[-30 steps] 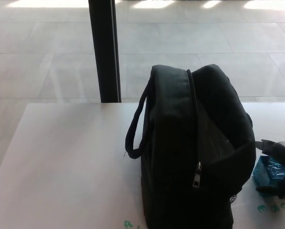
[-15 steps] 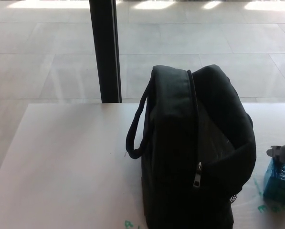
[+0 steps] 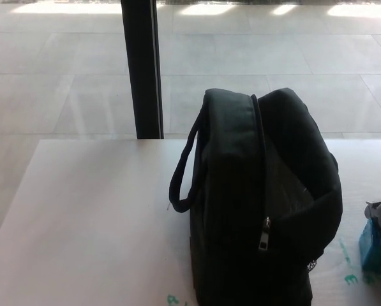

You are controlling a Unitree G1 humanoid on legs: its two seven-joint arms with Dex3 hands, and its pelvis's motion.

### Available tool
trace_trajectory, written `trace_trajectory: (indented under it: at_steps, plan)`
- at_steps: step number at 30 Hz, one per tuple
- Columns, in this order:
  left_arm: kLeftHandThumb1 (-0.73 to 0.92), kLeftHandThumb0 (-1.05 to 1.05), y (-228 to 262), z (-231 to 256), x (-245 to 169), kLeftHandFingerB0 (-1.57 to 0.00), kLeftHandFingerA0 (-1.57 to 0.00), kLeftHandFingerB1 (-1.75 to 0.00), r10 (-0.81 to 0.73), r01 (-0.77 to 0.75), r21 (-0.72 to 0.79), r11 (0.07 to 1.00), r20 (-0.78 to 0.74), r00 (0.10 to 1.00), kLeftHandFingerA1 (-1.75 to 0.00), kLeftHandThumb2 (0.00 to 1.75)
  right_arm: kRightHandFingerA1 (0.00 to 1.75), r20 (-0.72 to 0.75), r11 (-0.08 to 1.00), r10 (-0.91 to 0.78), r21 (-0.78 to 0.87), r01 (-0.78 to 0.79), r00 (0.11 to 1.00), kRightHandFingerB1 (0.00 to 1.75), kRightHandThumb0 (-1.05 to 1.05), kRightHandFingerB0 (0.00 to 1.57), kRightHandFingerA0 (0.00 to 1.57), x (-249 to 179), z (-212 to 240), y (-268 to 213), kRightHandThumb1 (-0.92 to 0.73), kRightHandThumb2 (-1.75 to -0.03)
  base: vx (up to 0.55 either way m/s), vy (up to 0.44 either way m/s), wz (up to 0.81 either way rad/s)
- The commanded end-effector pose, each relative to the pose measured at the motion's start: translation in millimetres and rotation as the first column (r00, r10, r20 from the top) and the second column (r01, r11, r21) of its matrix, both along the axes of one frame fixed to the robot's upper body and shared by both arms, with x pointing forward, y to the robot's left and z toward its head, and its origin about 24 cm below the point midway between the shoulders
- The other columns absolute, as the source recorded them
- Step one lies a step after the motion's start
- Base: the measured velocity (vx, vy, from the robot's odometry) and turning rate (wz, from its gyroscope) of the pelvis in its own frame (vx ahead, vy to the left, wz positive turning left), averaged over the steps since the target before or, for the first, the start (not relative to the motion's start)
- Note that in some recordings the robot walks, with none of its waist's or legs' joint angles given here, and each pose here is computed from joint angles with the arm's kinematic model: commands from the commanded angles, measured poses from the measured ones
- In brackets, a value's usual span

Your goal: The robot uses its right hand to pick up the cube kept on the middle of the desk and put it inside the bag next to it

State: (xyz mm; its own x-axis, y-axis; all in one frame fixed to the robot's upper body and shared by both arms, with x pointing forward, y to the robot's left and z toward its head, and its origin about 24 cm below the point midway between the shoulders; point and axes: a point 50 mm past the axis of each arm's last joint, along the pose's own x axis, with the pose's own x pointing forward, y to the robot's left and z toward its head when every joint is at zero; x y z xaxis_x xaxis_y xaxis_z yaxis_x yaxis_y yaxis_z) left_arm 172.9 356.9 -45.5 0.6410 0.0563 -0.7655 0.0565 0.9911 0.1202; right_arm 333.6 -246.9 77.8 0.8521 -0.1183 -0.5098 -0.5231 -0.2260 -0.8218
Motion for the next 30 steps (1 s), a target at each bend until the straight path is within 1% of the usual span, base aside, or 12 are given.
trace_trajectory:
  at_steps: [1, 5, 6, 12, 13, 20, 21, 23, 24, 26, 29, 30]
  plan:
    - [0.68, -0.73, 5.6, 3.7, -1.3, -0.21, -0.29, -0.38, 0.016, -0.016, 0.005, 1.0, -0.007, 1.0, -0.51, 0.6, 1.64, -0.038, 0.998, 0.058, -0.036, -0.059, 0.998, 0.69, -0.37, 0.75, 0.78, -18.7, -30.4, -2.7, -0.83, -0.69, 0.0, 0.0, 0.0]
    - [0.66, -0.73, 5.8, 5.4, -1.6, -0.22, -0.29, -0.38, 0.028, -0.028, -0.009, 1.0, 0.001, 1.0, -0.53, 0.58, 1.69, 0.051, 0.995, 0.08, 0.05, -0.082, 0.996, 0.98, -0.3, 0.76, 0.8, -22.2, -31.0, -2.6, -0.81, -0.7, 0.0, 0.0, 0.0]
    - [0.52, -0.76, 5.8, 5.6, -1.1, -0.19, -0.26, -0.48, 0.008, -0.008, 0.015, 1.0, -0.002, 1.0, -0.57, 0.88, 1.65, 0.072, 0.993, 0.084, 0.079, -0.09, 0.994, 0.78, -0.28, 0.78, 0.82, -22.8, -29.7, -3.6, -0.8, -0.71, 0.0, 0.0, 0.0]
    - [0.52, -0.74, 7.2, 6.3, -0.5, -0.18, -0.27, -0.48, 0.012, -0.012, 0.017, 1.0, -0.003, 1.0, -0.57, 0.88, 1.6, 0.146, 0.981, 0.103, 0.15, -0.125, 0.984, 0.66, -0.25, 0.8, 0.84, -24.1, -28.1, -7.7, -0.76, -0.85, 0.0, 0.0, 0.0]
    - [0.51, -0.75, 7.1, 5.7, -0.6, -0.19, -0.27, -0.48, 0.019, -0.019, 0.021, 1.0, -0.003, 1.0, -0.57, 0.87, 1.65, 0.171, 0.977, 0.104, 0.164, -0.133, 0.98, 1.16, -0.26, 0.75, 0.84, -24.7, -27.5, -9.6, -0.76, -0.83, 0.0, 0.0, 0.0]
    - [0.5, -0.76, 7.1, 4.8, -0.9, -0.17, -0.26, -0.47, 0.028, -0.028, 0.003, 1.0, 0.003, 1.0, -0.57, 0.87, 1.74, 0.349, 0.945, 0.099, 0.261, -0.198, 0.932, 1.49, -0.23, 0.64, 0.8, -24.8, -16.6, -19.2, -0.68, -0.78, 0.0, 0.0, 0.0]
    - [0.51, -0.74, 6.6, 5.8, -0.8, -0.17, -0.26, -0.47, 0.024, -0.024, 0.007, 1.0, 0.003, 1.0, -0.57, 0.87, 1.71, 0.397, 0.941, 0.097, 0.262, -0.214, 0.913, 1.32, -0.27, 0.69, 0.99, -22.7, -7.5, -21.4, -0.66, -0.72, 0.0, 0.0, 0.0]
    - [0.52, -0.75, 7.6, 6.4, -0.1, -0.16, -0.25, -0.47, 0.009, -0.009, 0.021, 1.0, -0.005, 1.0, -0.56, 0.88, 1.68, 0.427, 0.937, 0.09, 0.269, -0.221, 0.9, 1.4, -0.18, 0.63, 0.9, -18.5, 2.4, -24.4, -0.67, -0.72, 0.0, 0.0, 0.0]
    - [0.68, -0.73, 7.4, 6.6, -0.1, -0.21, -0.31, -0.38, 0.01, -0.01, 0.02, 1.0, 0.0, 1.0, -0.52, 0.59, 1.68, 0.435, 0.94, 0.079, 0.268, -0.213, 0.897, 1.42, -0.16, 0.62, 0.89, -16.4, 9.0, -26.4, -0.69, -0.72, 0.0, 0.0, 0.0]
    - [0.52, -0.75, 7.7, 6.4, -1.1, -0.19, -0.26, -0.48, 0.02, -0.02, 0.02, 1.0, 0.001, 1.0, -0.56, 0.87, 1.69, 0.451, 0.938, 0.051, 0.285, -0.198, 0.891, 1.43, -0.19, 0.65, 0.78, -13.2, 18.3, -29.2, -0.7, -0.78, 0.0, 0.0, 0.0]
    - [0.51, -0.75, 8.1, 5.8, -3.0, -0.18, -0.26, -0.48, 0.031, -0.031, 0.013, 0.999, -0.003, 1.0, -0.57, 0.87, 1.68, 0.528, 0.936, 0.019, 0.29, -0.201, 0.849, 1.39, -0.17, 0.72, 0.82, -8.5, 38.1, -39.3, -0.65, -0.87, 0.0, 0.0, 0.0]
    - [0.69, -0.73, 7.6, 6.7, -2.9, -0.21, -0.31, -0.39, 0.003, -0.003, 0.02, 1.0, -0.001, 1.0, -0.53, 0.59, 1.65, 0.539, 0.936, 0.019, 0.286, -0.204, 0.842, 1.04, -0.17, 0.82, 0.86, -7.8, 44.0, -42.2, -0.61, -0.84, 0.0, 0.0, 0.0]
